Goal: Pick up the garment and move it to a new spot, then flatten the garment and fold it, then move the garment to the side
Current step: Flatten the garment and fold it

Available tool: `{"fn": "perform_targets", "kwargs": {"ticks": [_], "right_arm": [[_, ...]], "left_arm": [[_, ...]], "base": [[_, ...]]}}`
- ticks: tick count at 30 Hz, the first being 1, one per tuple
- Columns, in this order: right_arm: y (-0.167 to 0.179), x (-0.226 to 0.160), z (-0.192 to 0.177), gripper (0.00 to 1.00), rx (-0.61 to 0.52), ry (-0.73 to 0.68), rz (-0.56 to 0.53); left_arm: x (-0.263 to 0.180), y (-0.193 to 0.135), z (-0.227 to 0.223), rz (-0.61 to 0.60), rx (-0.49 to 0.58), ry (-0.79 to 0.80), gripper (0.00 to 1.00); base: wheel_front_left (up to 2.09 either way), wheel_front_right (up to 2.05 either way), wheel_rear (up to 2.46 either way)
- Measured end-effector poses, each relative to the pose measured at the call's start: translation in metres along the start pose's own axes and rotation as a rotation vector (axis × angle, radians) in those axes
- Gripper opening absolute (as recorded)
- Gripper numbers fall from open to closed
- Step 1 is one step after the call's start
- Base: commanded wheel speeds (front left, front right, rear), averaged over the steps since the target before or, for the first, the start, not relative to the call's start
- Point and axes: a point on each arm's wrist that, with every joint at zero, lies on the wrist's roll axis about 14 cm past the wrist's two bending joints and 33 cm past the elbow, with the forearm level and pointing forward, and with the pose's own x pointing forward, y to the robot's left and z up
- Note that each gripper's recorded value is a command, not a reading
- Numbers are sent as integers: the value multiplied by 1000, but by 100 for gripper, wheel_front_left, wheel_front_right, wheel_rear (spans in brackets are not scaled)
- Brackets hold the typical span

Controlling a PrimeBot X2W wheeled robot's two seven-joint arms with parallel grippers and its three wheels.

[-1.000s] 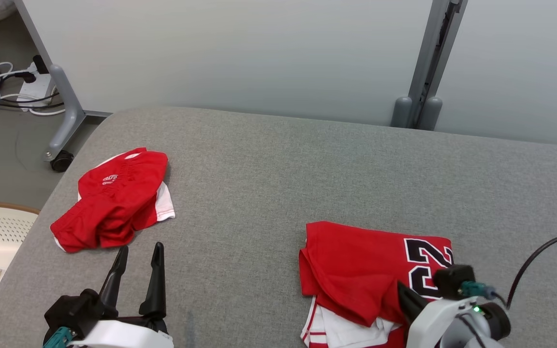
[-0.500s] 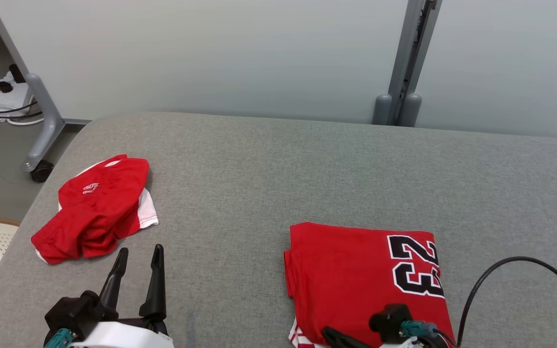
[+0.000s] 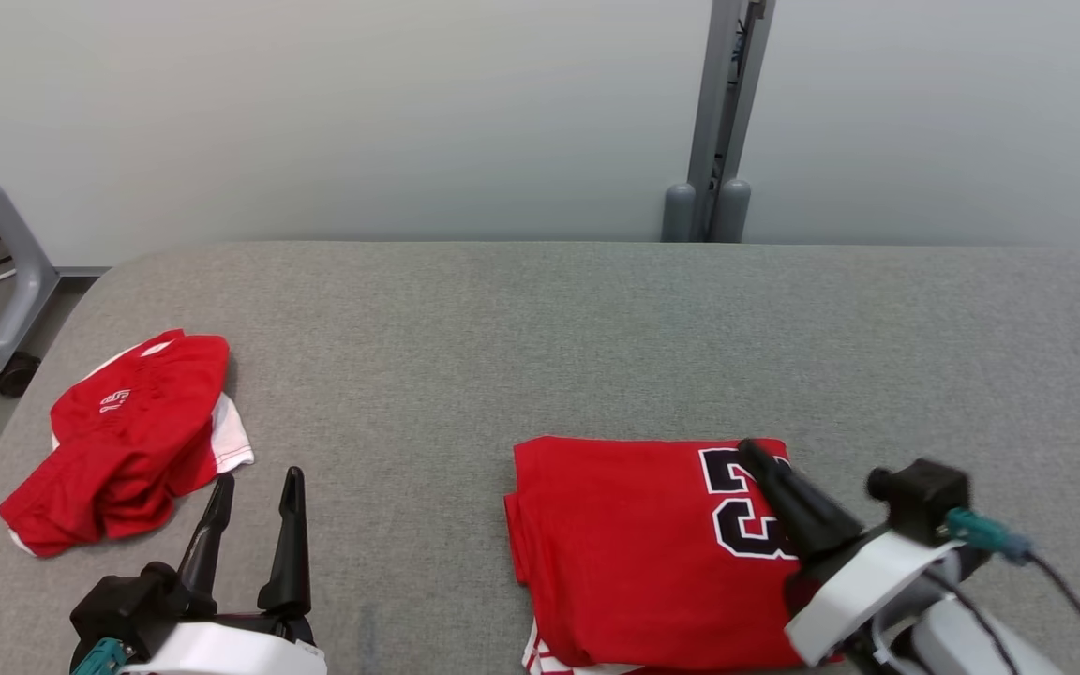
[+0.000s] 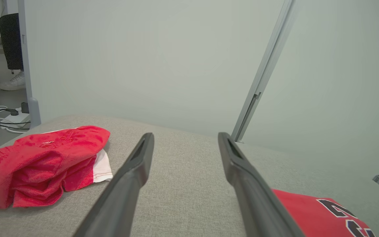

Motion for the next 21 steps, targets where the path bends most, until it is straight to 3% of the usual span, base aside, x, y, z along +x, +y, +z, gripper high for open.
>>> {"fn": "perform_targets", "kwargs": {"ticks": [5, 6, 8, 9, 13, 21], "right_arm": [[-42, -14, 35, 0, -34, -119, -129], [-49, -18, 39, 12, -38, -135, -152], [-62, -26, 47, 57, -44, -167, -200], [-67, -30, 50, 100, -47, -179, -222], [-93, -51, 60, 100, -66, -232, -339], [-112, -81, 57, 100, -58, -261, -467]], "left_arm": [[5, -6, 1, -19, 3, -5, 100], [6, -6, 2, -21, 3, -6, 100], [8, -8, 1, -26, 4, -6, 100], [8, -9, 1, -30, 5, -5, 100], [10, -10, 0, -32, 7, -3, 100], [13, -10, 4, -35, 9, -13, 100]], "base": [[0, 0, 0], [0, 0, 0], [0, 0, 0], [0, 0, 0], [0, 0, 0], [0, 0, 0]]}}
